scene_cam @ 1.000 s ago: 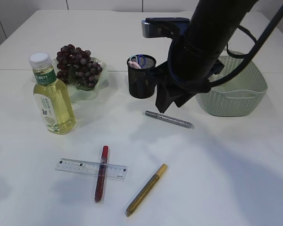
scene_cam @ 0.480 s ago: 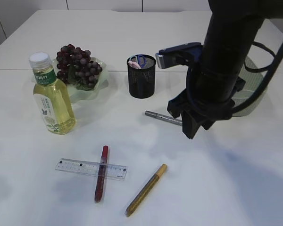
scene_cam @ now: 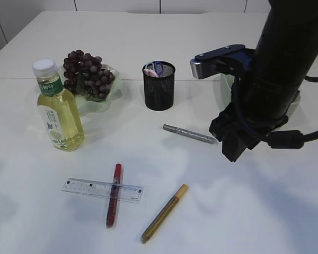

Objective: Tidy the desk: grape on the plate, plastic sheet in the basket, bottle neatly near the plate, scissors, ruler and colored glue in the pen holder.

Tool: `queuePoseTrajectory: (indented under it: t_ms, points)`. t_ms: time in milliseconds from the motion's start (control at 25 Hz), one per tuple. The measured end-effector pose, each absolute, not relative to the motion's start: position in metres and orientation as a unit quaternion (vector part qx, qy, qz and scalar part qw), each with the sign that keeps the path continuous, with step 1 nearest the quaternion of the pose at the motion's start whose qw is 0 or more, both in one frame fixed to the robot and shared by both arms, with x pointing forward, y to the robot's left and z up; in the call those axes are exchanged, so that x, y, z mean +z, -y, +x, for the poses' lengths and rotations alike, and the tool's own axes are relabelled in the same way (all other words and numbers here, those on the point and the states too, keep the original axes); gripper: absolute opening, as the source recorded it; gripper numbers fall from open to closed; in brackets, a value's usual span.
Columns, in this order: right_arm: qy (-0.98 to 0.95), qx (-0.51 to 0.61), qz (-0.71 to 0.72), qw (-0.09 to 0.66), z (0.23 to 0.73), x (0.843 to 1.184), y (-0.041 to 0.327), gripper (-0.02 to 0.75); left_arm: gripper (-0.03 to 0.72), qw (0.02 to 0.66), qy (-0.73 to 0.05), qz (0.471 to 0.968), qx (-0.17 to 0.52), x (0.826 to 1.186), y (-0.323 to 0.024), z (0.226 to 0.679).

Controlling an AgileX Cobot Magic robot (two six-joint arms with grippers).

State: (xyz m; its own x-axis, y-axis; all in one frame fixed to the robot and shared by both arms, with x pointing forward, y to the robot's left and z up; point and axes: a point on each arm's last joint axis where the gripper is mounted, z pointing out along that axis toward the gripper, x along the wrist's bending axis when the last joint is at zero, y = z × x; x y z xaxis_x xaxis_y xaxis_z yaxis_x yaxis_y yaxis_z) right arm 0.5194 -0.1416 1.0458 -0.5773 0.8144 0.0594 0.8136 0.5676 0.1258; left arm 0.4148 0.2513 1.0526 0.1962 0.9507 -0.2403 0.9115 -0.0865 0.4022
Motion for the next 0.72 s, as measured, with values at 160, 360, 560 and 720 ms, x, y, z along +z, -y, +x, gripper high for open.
queuePoseTrajectory:
  t_ms: [160,360,560,720]
  points:
    - [-0.883,0.067,0.465,-0.002,0.521,1.044,0.149,0.365,0.415,0.236,-0.611,0.754,0.043,1.052,-0.251,0.414]
    - [-0.863,0.068,0.499,-0.042,0.522,1.03,0.167,0.365,0.415,0.253,-0.572,0.779,0.031,1.054,-0.246,0.413]
    - [-0.855,0.075,0.511,-0.053,0.522,1.026,0.172,0.365,0.405,0.258,-0.511,0.819,0.031,1.064,-0.23,0.423]
    - [-0.853,0.086,0.512,-0.052,0.524,1.026,0.17,0.365,0.403,0.261,-0.427,0.865,0.036,1.076,-0.201,0.438]
